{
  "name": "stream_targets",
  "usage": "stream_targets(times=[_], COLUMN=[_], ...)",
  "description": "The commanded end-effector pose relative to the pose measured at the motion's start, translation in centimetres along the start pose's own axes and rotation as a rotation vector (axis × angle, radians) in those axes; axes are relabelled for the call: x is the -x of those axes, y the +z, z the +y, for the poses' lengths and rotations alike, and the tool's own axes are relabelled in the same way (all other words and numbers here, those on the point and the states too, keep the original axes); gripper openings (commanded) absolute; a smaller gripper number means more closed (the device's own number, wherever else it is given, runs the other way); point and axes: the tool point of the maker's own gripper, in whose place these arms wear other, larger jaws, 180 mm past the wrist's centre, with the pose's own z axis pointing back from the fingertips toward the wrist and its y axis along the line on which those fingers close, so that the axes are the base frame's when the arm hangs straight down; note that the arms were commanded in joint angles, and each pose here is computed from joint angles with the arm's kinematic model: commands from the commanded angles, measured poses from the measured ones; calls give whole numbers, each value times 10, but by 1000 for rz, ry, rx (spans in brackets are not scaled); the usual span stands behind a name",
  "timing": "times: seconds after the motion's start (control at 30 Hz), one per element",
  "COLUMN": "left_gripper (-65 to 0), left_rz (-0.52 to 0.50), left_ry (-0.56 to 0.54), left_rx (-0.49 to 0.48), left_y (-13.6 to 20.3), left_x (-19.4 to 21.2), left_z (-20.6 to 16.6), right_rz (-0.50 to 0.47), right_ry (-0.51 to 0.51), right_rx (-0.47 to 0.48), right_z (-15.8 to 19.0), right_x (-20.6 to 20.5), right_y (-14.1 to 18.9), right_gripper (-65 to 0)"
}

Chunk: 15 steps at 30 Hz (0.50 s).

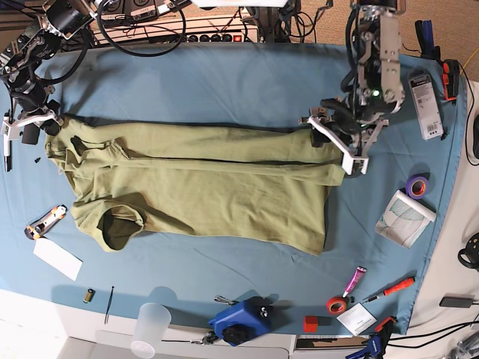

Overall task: Layout the t-shirt on the table in an organized manner, then fold the t-shirt properly
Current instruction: 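Lower both grippers onto the shirt's folded edge and grasp it, then pull the grasped edge with both grippers to straighten the shirt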

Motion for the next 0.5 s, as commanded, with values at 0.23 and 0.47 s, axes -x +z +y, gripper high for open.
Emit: stream_targets(times=[0.23,0.47], left_gripper=[-293,-650], left_rz=[34,58], left_ry=[33,75], left_rx=[2,65], left_y=[-9,-9], left_x=[7,12], left_z=[1,-11], right_rz=[-53,-43], right_ry=[26,43], right_rx=[-6,-16], right_z=[0,2], right_x=[-21,-20], right_y=[6,5], right_gripper=[-565,-641])
